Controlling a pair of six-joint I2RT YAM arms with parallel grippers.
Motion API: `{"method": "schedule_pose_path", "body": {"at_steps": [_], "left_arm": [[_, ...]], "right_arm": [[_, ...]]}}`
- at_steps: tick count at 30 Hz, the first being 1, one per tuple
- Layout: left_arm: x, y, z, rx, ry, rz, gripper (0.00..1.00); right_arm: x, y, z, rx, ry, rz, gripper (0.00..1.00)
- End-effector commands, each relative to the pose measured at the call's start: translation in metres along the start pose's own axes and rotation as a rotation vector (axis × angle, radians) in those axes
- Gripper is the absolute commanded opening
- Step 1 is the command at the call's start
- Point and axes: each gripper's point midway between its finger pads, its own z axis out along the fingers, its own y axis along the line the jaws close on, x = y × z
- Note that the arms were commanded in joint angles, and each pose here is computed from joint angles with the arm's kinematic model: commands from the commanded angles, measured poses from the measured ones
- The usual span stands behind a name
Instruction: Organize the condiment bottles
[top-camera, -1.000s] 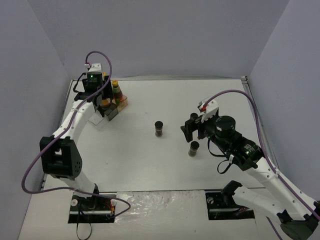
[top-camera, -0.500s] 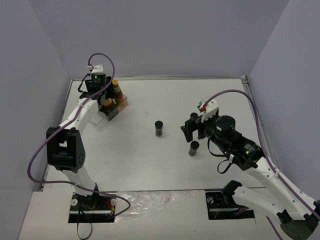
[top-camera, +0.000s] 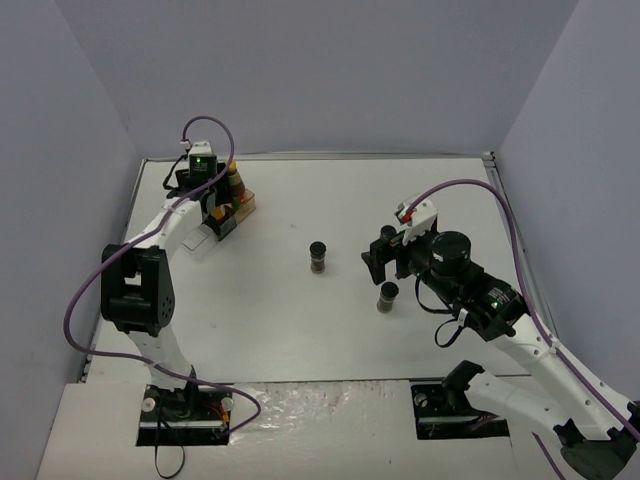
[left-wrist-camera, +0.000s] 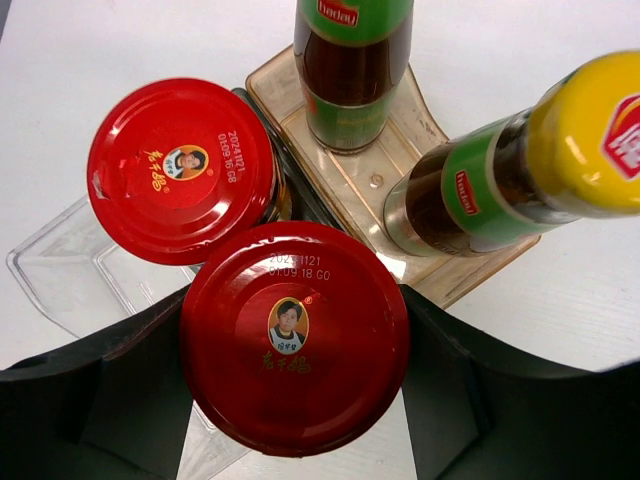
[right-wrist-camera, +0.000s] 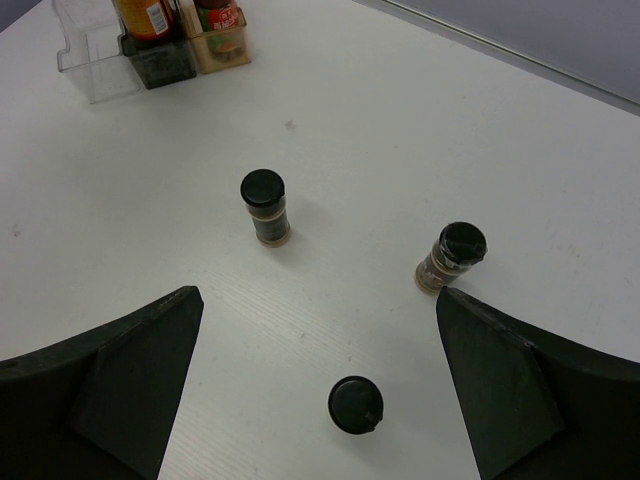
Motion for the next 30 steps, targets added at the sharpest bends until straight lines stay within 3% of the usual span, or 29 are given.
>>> {"method": "schedule_pose_path", "body": {"at_steps": [1, 10, 17, 20, 25, 30], "left_arm": [[-0.060, -0.007, -0.013, 0.034, -0.196, -0.097, 0.17], [-0.048, -0.008, -0.011, 0.027, -0.172, -0.064, 0.65], [-0.049, -0.013, -0.032, 0.047, -0.172, -0.049, 0.92], [-0.051, -0.012, -0.049, 0.053, -0.178, -0.046, 0.97], [-0.053, -0.027, -0.101, 0.119, -0.198, -0.008, 0.97], [-0.035, -0.084, -0.175, 0.399, -0.253, 0.085, 0.97]], "right_arm": [[-0.010, 0.002, 0.002, -0.012, -0.041, 0.016, 1.00], [-0.006, 0.003, 0.003, -0.013, -0.034, 0.027, 1.00], [-0.007, 0.003, 0.000, -0.014, -0.046, 0.040, 1.00], [-0.010, 0.003, -0.002, -0.015, -0.055, 0.043, 1.00], [-0.019, 0.002, -0.011, -0.017, -0.091, 0.049, 1.00], [-0.023, 0.002, -0.019, -0.019, -0.119, 0.054, 1.00]]}}
